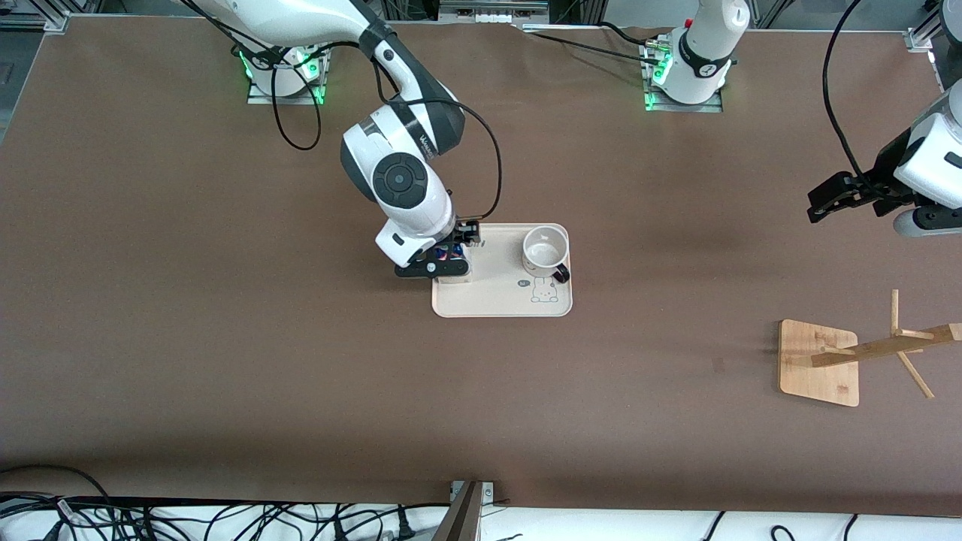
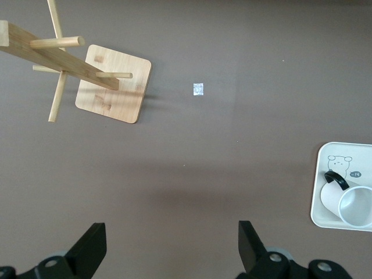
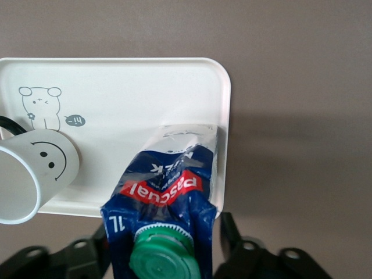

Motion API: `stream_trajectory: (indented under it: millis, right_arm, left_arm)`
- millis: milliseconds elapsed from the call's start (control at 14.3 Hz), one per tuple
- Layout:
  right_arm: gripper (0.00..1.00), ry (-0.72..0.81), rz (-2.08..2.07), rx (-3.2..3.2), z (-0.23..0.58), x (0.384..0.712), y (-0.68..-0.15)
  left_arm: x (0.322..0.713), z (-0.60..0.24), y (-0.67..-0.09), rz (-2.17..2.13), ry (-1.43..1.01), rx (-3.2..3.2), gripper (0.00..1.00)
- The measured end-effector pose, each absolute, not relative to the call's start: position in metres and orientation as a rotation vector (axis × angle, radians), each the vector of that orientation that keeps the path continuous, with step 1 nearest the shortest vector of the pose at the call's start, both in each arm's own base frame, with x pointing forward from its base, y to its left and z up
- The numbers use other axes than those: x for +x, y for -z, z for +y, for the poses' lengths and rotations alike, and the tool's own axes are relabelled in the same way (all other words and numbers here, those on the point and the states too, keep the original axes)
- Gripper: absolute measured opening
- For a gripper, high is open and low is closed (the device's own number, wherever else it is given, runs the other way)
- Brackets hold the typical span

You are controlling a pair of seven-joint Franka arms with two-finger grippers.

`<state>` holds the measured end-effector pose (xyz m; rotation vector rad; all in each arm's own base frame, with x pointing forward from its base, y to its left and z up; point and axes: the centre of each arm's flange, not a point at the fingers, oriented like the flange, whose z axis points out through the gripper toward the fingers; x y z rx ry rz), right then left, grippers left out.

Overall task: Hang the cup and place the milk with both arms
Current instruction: 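Lift the carton with the right gripper while the left gripper reaches the mug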

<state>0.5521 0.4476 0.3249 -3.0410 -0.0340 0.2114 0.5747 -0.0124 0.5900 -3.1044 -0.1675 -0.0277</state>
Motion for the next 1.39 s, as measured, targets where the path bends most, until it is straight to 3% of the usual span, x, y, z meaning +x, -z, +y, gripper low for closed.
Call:
stream_trajectory:
  millis: [209, 279, 767, 1045, 1394]
  right_arm:
    - [0.39, -0.209, -0.03, -3.037, 0.448, 0.553, -0.326]
    - [0.34, -0.209, -0.029, -3.036, 0.447, 0.553, -0.326]
    - [0.35, -0.146, -0.031, -3.009, 0.449, 0.556, -0.357]
    - [0.35, -0.076, -0.029, -2.99, 0.43, 0.552, -0.444]
    - [0.35, -0.043, -0.033, -3.026, 0.337, 0.562, -0.547]
  left_arm:
    - [0.575, -0.012, -0.59, -0.168, 0.028, -3.104, 1.0]
    - [0.575, -0.012, -0.59, -0.168, 0.028, -3.104, 1.0]
    - [0.575, -0.012, -0.59, -0.168, 0.028, -3.104, 1.0]
    - [0.575, -0.012, -0.59, -0.168, 0.029, -3.104, 1.0]
    - [0.575, -0.021, -0.59, -0.177, 0.033, -3.105, 1.0]
